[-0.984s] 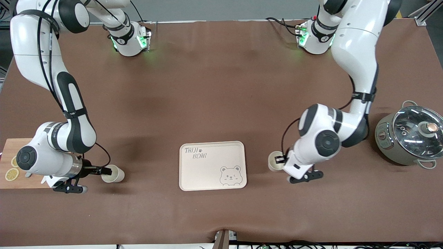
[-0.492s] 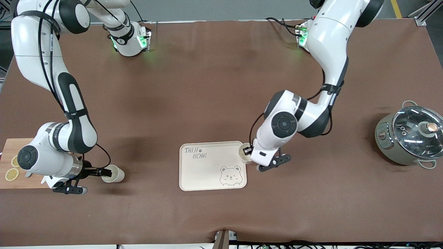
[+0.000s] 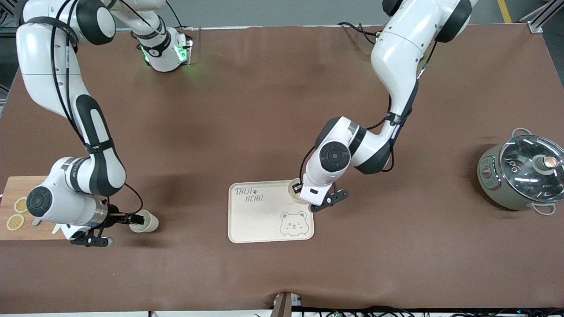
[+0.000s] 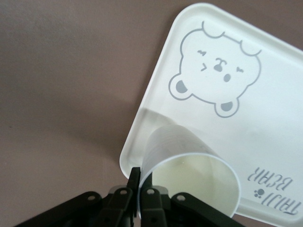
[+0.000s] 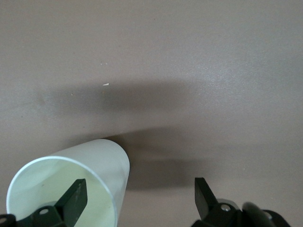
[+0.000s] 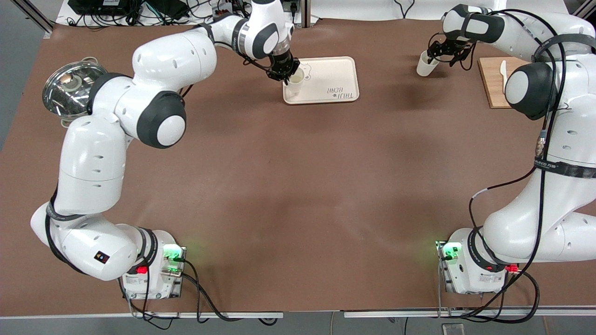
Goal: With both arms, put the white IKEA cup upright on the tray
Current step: 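Carry the cup with the left gripper onto the bear tray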
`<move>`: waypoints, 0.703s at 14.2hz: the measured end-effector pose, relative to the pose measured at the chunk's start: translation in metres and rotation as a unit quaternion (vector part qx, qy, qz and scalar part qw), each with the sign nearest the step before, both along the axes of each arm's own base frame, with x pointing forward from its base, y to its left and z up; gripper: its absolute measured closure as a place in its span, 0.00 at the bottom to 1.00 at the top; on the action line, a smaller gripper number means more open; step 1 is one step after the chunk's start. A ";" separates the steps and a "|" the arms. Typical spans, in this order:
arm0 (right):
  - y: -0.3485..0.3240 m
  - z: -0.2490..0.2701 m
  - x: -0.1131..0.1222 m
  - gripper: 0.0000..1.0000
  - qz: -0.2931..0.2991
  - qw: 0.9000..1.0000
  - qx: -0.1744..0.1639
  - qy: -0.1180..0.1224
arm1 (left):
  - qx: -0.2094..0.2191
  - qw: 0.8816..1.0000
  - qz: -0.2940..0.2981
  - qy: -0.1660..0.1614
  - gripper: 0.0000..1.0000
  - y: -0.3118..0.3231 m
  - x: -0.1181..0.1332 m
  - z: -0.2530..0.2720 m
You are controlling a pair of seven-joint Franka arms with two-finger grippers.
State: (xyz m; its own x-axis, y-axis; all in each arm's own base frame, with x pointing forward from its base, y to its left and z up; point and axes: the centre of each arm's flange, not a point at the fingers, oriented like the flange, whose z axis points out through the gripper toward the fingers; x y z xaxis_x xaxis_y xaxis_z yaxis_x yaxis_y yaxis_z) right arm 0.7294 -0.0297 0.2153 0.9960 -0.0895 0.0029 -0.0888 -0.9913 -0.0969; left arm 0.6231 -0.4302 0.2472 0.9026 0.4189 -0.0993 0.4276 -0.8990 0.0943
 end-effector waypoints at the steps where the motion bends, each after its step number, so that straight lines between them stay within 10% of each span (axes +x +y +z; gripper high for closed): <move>1: 0.001 0.000 0.000 0.00 0.000 1.000 0.000 0.000 | 0.000 1.000 0.004 0.001 0.96 -0.001 0.000 -0.007; 4: 0.002 0.000 0.000 0.00 0.001 1.000 0.000 0.000 | 0.000 1.000 0.006 0.002 0.96 -0.004 -0.002 -0.017; 6: 0.002 0.000 0.000 0.19 0.001 1.000 0.000 0.000 | 0.000 1.000 0.006 0.001 0.92 -0.004 -0.002 -0.017; 10: 0.002 0.000 0.000 0.42 0.001 1.000 0.000 0.000 | 0.002 1.000 0.007 0.002 0.51 -0.003 -0.001 -0.019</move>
